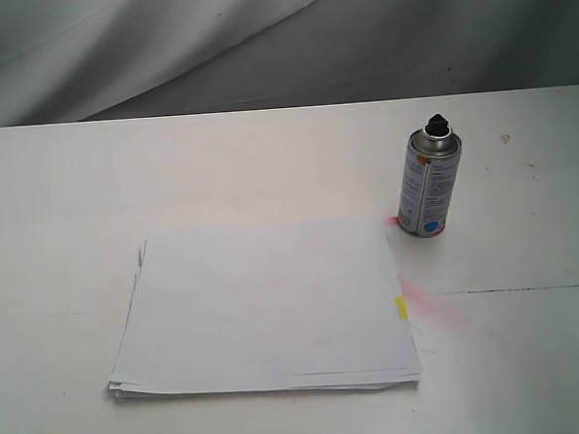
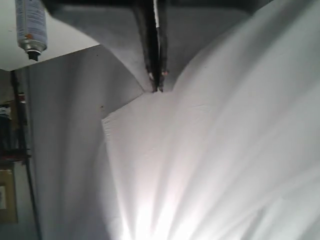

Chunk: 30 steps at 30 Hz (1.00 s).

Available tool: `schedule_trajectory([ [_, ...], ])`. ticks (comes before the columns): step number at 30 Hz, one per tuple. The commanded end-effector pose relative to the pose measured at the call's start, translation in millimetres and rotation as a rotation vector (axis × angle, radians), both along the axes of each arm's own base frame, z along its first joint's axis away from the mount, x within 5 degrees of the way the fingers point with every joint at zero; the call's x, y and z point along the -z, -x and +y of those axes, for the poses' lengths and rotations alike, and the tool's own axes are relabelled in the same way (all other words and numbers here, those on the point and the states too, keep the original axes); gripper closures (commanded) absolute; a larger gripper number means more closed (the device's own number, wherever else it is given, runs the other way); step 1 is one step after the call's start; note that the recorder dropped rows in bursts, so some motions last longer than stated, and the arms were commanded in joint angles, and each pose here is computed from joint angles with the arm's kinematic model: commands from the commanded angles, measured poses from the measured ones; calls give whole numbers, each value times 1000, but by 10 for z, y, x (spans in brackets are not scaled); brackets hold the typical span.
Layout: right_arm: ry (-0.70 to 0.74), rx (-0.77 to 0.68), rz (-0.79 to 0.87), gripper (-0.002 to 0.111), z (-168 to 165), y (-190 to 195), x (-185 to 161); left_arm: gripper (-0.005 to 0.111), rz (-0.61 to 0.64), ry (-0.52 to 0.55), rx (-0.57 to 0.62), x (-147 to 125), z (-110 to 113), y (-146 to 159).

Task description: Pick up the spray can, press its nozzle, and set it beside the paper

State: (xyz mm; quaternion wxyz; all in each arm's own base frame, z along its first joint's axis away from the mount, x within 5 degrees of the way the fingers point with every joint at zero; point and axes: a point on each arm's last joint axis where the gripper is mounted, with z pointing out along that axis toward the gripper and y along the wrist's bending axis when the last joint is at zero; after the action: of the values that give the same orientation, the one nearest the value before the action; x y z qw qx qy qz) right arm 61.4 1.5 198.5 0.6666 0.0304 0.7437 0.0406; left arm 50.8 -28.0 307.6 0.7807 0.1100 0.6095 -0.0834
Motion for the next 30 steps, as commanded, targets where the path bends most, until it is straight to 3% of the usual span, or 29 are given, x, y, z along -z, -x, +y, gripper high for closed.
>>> schedule_trajectory([
  [1, -1, 1, 2, 108, -1, 3, 13, 107, 83, -61, -54, 95, 38, -21],
  [6, -1, 1, 2, 108, -1, 3, 13, 107, 260, -32, -204, 246, 180, -52],
  [10, -1, 1, 2, 108, -1, 3, 13, 107, 286, 6, -278, 306, 252, -68],
  [12, -1, 1, 2, 108, -1, 3, 13, 107, 256, 78, -314, 439, 295, -115],
  [14, -1, 1, 2, 108, -1, 3, 13, 107, 250, 120, -330, 618, 317, -153],
  [19, -1, 1, 2, 108, -1, 3, 13, 107, 338, 53, -348, 943, 328, -176],
  [30, -1, 1, 2, 108, -1, 3, 13, 107, 419, 73, -353, 1136, 331, -172],
])
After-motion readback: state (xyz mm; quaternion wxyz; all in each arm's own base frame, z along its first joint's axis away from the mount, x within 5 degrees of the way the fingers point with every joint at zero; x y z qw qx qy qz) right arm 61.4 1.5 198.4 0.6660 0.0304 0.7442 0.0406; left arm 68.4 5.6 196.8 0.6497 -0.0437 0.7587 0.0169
